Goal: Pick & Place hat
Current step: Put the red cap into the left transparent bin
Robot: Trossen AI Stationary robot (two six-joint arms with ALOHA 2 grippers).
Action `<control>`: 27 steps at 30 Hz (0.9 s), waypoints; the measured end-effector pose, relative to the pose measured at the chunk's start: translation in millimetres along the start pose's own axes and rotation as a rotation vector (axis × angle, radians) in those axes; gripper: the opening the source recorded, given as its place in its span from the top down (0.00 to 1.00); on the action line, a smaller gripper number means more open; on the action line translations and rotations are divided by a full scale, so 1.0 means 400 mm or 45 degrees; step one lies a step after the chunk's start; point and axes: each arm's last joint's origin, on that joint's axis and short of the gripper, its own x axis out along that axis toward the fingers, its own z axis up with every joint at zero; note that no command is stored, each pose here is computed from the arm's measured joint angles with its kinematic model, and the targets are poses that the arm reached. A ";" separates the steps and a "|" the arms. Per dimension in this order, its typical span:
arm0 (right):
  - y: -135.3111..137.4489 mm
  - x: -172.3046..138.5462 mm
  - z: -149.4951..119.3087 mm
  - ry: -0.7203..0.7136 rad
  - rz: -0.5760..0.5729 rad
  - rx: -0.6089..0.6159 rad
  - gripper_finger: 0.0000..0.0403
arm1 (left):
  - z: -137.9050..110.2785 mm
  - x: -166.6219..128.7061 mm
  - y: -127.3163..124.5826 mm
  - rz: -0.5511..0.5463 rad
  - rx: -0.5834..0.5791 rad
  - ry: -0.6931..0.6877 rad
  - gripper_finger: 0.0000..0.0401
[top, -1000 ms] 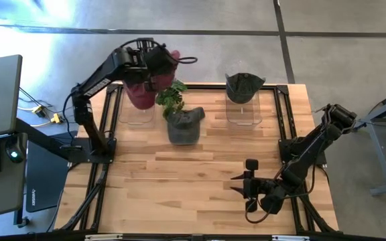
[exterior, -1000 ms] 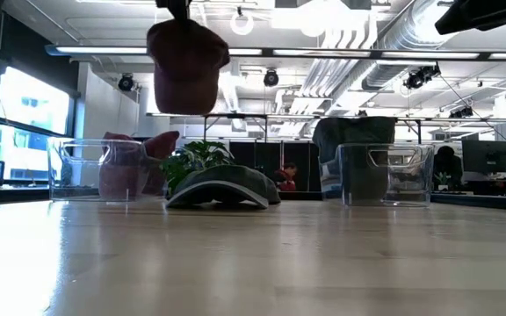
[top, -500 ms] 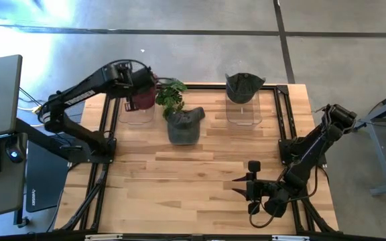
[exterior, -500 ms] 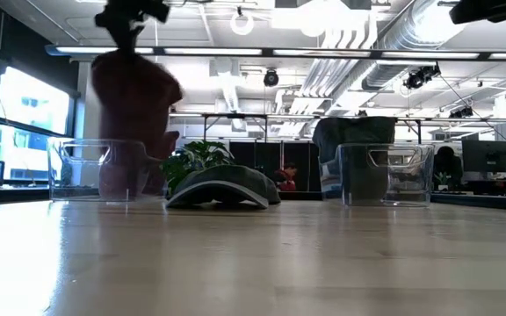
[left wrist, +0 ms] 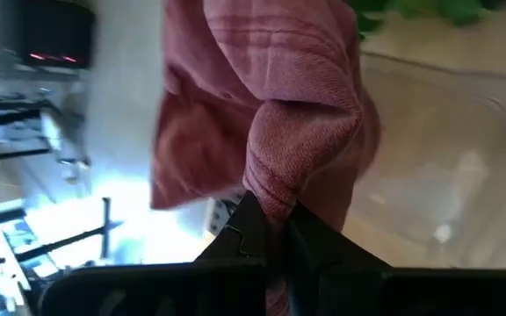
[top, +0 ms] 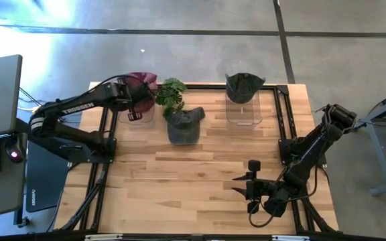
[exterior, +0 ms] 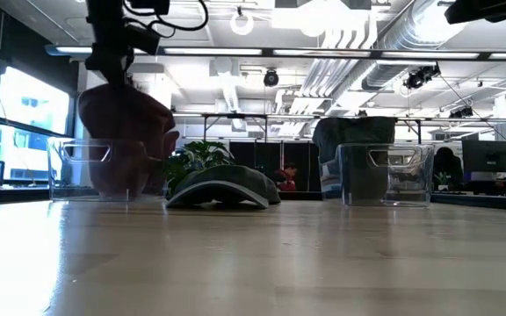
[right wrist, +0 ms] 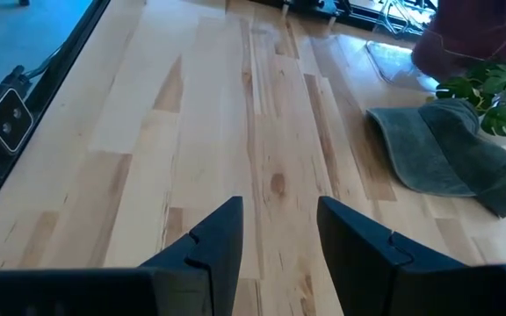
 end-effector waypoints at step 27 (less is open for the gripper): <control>-0.020 0.027 0.022 -0.032 -0.035 0.061 0.64 | -0.102 0.165 0.209 -0.161 -0.497 -0.296 0.55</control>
